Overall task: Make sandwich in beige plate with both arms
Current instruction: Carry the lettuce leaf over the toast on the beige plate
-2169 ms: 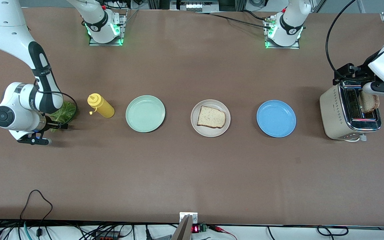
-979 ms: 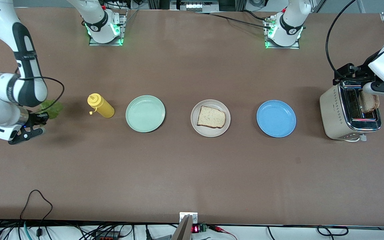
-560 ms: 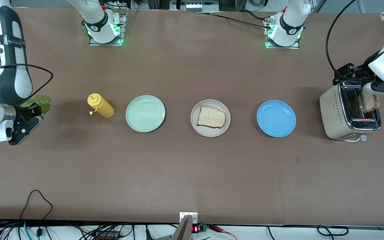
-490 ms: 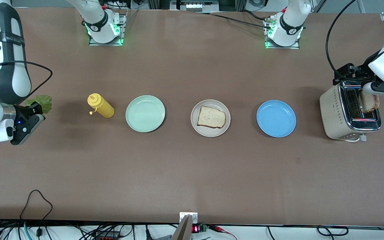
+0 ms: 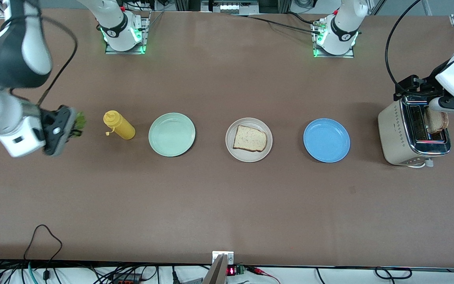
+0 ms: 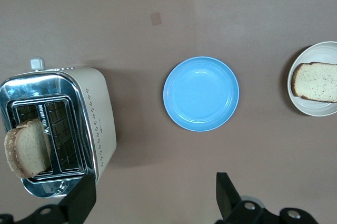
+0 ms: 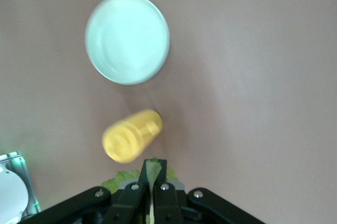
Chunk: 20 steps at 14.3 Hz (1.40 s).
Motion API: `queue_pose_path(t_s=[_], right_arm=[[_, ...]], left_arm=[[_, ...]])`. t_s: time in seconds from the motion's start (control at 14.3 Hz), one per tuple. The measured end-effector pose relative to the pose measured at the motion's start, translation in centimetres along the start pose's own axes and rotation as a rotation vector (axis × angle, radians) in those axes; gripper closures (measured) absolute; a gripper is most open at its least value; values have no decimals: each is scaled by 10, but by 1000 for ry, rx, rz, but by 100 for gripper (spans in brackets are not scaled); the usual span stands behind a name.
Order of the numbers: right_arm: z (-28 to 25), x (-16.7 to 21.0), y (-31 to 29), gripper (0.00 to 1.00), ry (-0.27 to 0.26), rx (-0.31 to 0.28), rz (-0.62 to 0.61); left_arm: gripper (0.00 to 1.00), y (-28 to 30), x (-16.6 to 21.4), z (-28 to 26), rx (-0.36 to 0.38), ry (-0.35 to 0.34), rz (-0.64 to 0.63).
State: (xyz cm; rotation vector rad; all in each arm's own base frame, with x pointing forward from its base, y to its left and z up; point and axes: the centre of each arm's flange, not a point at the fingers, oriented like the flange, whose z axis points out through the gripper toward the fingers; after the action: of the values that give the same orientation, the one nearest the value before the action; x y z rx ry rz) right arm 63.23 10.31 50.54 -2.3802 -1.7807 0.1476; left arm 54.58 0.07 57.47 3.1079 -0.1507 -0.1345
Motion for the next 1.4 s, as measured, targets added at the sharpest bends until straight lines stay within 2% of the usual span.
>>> queue_pose_path(t_s=[0.42,0.63,0.91,1.4], right_arm=[[-28,138,-94,96,52,0,-14],[-19,186,-127,96,71,-9,-8],[28,252,-130,96,182,-43,-34],[121,334,-140,96,259,-138,-78]], left_arm=[[0,0,0,0,0,0,0],[0,0,0,0,0,0,0],[0,0,0,0,0,0,0],[0,0,0,0,0,0,0]])
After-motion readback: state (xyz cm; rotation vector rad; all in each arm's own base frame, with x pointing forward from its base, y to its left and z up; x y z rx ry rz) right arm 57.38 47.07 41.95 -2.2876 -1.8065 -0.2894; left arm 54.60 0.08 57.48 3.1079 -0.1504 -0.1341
